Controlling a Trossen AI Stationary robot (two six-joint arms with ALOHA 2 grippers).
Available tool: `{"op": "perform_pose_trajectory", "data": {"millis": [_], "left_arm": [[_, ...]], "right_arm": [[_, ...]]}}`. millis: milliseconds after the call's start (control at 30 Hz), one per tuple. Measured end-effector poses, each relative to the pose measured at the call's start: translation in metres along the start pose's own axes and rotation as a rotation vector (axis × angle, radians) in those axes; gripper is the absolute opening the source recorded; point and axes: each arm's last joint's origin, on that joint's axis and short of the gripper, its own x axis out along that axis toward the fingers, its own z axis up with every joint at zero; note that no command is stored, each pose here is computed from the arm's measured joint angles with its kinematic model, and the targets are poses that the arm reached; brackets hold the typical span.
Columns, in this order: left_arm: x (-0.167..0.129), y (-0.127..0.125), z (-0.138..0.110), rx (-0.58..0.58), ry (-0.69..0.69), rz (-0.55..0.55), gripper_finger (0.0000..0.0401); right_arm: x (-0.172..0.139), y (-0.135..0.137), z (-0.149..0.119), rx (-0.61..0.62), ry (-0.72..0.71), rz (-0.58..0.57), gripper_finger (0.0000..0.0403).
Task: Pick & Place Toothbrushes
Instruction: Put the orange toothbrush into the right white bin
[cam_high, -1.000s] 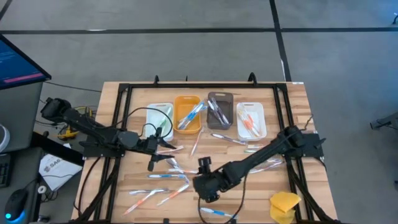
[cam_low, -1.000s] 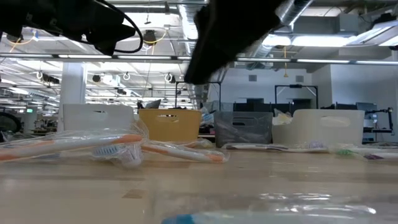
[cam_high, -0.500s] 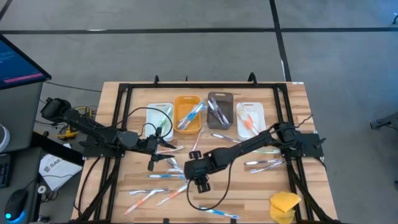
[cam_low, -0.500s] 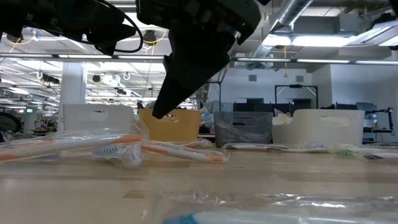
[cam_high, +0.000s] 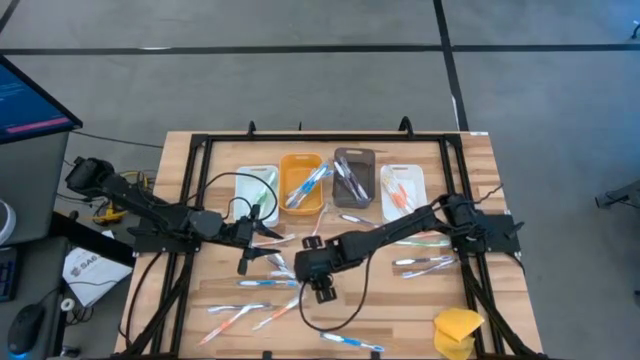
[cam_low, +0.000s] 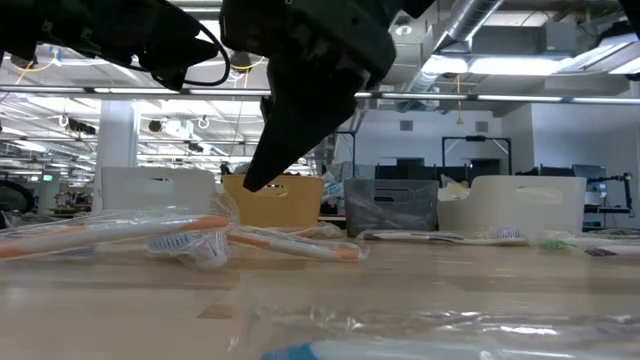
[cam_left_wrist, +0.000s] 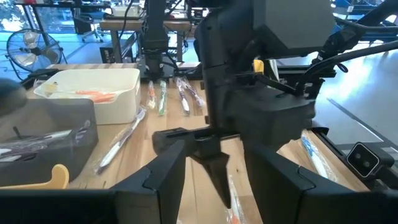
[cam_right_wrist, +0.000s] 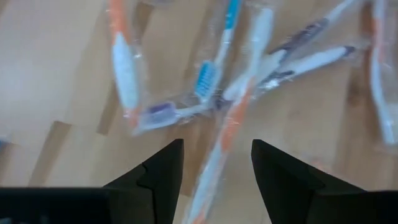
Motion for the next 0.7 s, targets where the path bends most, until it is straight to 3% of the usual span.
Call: {"op": "perform_pose_trajectory", "data": {"millis": [333,600,700], "left_arm": [[0.000,0.000,0.000,-0.003,0.001,0.000,0.0160],[0.000,0.000,0.000,-0.003,0.001,-0.002,0.0159],[0.000,0.000,0.000,-0.003,0.000,-0.002,0.0160]], "right_arm": [[0.000,0.003,-0.006,0.185,0.061,-0.059,0.0178],[0.000,0.004,-0.005,0.219,0.036,-0.095,0.0180],[0.013,0.001,-0.006,0.255,0.023,-0.127,0.0178]]}}
